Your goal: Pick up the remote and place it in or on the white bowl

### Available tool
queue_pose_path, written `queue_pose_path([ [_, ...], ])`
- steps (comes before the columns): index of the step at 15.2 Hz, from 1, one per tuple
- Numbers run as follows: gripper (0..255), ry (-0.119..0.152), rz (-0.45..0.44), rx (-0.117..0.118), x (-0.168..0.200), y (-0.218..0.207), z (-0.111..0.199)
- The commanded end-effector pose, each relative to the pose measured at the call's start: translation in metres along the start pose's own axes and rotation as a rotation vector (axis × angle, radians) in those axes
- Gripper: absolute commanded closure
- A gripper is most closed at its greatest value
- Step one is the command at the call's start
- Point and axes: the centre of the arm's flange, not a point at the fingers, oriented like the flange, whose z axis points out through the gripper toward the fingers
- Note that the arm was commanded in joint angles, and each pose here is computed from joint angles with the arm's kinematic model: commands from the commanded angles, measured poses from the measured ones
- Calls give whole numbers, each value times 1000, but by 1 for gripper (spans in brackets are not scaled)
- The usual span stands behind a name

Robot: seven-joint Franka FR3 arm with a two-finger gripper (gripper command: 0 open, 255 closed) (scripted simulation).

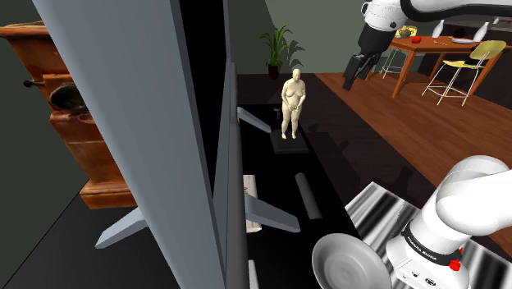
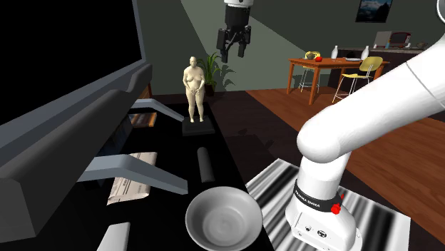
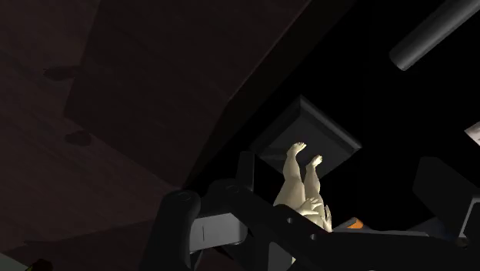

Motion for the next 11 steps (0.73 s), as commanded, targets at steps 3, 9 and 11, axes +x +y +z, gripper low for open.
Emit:
queue_pose_path([
  [3, 0, -16, 54, 10, -8, -11, 20],
  [9, 0, -66, 217, 39, -32, -49, 80],
  [11, 0, -82, 271, 48, -39, -62, 99],
])
